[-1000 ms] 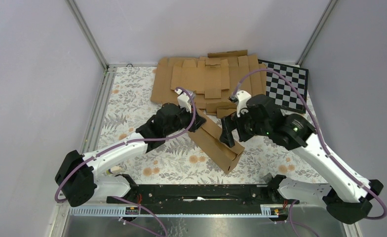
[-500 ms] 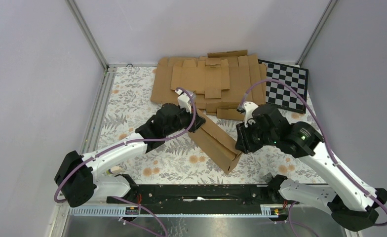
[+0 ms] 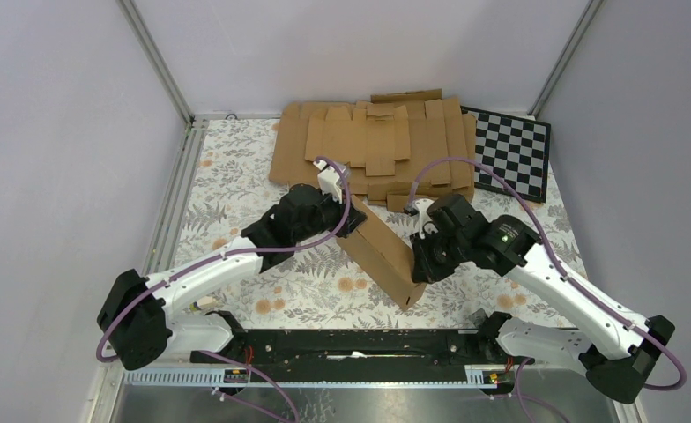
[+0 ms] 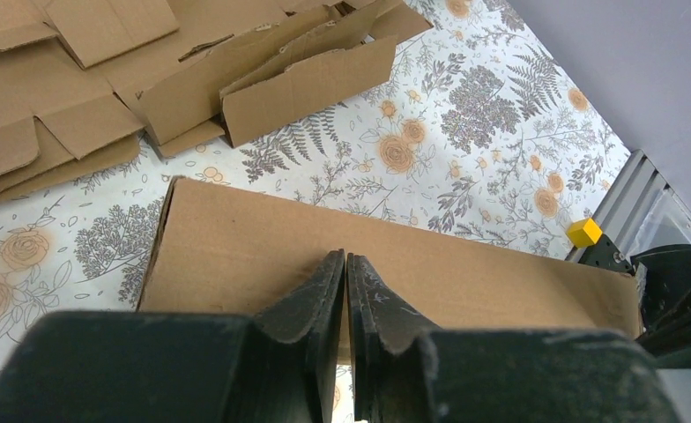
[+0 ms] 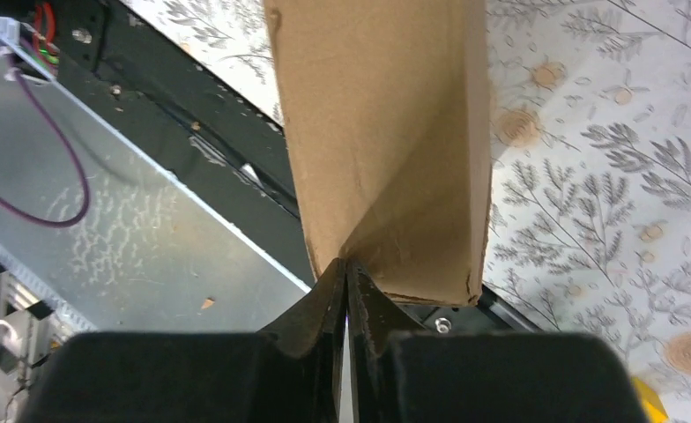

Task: Fold the paper box

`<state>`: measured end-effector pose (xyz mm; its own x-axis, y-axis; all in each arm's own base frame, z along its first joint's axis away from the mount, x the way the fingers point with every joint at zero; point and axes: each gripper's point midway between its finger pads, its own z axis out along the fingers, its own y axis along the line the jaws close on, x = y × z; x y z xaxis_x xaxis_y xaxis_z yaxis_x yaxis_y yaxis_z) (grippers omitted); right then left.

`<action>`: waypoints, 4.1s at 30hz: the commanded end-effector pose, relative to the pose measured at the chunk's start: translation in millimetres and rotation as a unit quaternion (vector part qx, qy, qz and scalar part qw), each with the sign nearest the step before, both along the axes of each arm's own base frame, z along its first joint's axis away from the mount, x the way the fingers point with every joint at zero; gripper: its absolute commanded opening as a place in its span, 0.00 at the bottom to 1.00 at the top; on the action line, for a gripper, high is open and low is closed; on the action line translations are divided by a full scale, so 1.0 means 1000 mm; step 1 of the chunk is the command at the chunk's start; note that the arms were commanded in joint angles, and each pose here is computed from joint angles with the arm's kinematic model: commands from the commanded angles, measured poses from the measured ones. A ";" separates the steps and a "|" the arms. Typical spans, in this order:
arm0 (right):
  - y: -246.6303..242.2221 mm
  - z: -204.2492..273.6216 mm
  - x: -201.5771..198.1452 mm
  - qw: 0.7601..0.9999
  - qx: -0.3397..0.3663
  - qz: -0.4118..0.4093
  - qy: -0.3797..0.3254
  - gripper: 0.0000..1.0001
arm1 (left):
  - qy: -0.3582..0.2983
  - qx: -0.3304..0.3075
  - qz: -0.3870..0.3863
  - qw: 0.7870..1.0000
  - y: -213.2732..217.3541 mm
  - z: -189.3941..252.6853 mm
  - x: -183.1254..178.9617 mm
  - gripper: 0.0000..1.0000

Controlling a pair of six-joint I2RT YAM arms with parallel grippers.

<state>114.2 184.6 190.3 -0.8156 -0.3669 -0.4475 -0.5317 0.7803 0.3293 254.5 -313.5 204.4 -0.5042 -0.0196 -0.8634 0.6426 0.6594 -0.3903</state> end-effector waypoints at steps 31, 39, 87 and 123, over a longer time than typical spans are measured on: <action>-0.005 -0.010 0.005 1.000 -0.017 -0.001 -0.017 0.00 | -0.005 0.013 0.070 0.997 0.034 0.038 0.046 0.00; -0.004 -0.008 0.008 1.000 -0.019 -0.002 -0.023 0.00 | 0.065 0.048 0.068 0.994 0.046 -0.049 0.027 0.00; 0.068 0.003 0.095 0.997 -0.039 0.010 -0.059 1.00 | -0.055 -0.032 0.116 0.991 0.094 0.081 0.006 0.99; -0.109 0.132 0.278 0.824 -0.350 -0.287 -0.339 0.37 | -0.187 0.088 0.136 0.969 0.141 0.105 0.005 0.99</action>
